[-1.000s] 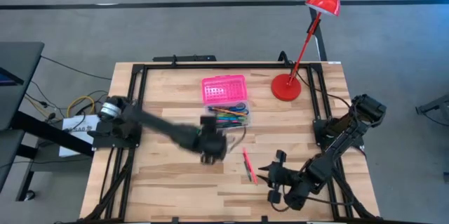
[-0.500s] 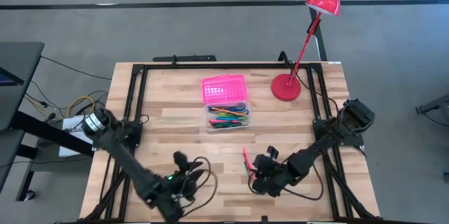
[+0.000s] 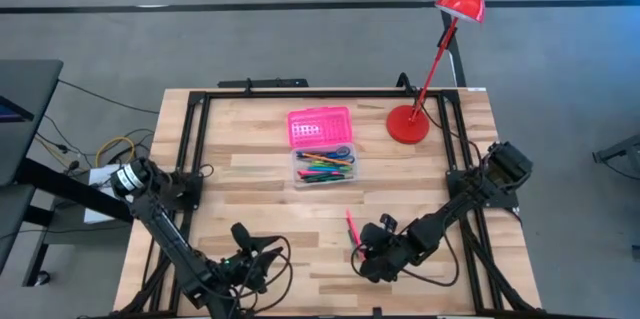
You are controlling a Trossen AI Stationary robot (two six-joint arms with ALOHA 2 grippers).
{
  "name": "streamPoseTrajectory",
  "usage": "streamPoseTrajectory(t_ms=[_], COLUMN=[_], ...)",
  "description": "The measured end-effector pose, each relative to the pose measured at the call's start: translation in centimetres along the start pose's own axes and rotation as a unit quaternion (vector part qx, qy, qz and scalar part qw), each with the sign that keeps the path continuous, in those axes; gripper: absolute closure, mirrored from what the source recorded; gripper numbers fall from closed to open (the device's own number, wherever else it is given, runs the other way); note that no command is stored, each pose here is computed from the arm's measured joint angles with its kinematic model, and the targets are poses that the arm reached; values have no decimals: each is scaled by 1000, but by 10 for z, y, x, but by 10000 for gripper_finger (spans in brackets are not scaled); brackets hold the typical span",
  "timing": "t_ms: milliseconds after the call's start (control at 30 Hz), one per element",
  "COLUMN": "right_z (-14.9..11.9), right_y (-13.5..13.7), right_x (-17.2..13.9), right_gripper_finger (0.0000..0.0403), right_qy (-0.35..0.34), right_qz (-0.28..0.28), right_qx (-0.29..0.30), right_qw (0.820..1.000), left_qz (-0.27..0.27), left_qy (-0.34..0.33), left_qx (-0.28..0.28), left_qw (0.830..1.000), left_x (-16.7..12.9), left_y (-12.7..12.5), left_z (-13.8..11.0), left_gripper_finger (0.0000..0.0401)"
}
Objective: Pick & place school supplies into a supply box
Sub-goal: Put the pink pencil into the pink supply box
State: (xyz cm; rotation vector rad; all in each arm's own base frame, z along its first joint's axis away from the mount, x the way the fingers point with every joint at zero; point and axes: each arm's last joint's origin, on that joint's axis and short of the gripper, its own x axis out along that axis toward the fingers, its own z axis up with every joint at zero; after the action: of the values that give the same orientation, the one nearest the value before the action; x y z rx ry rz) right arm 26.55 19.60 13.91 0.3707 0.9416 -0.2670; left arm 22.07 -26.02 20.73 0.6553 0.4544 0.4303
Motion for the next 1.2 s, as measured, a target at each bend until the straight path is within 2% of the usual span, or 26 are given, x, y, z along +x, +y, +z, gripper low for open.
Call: streamPoseTrajectory(t_ms=[200, 667, 800, 1000, 1067, 1200], right_z=[-6, -6, -9, -21, -26, -27], right_y=[-1, 2, 5, 14, 13, 17], right_x=[-2, -3, -4, 13, 19, 23], right_gripper_finger=[296, 296, 296, 296, 296, 296], right_qy=[7, -26, -38, -37, -24, -22], right_qz=[-16, -15, -18, -26, -47, -56], right_qx=[20, 18, 4, -22, -39, -46], right_qw=[1000, 999, 999, 999, 998, 997], left_qz=[2, 3, 0, -1, -1, 1], left_qy=[1, 3, 5, 6, 6, 8], left_qx=[-2, -11, -11, -14, -14, -14], left_qw=[1000, 1000, 1000, 1000, 1000, 1000], left_x=[1, 2, 2, 2, 2, 3], left_y=[1, 1, 1, 1, 1, 2], left_z=[0, 0, 0, 0, 0, -1], left_gripper_finger=[250, 250, 250, 250, 250, 250])
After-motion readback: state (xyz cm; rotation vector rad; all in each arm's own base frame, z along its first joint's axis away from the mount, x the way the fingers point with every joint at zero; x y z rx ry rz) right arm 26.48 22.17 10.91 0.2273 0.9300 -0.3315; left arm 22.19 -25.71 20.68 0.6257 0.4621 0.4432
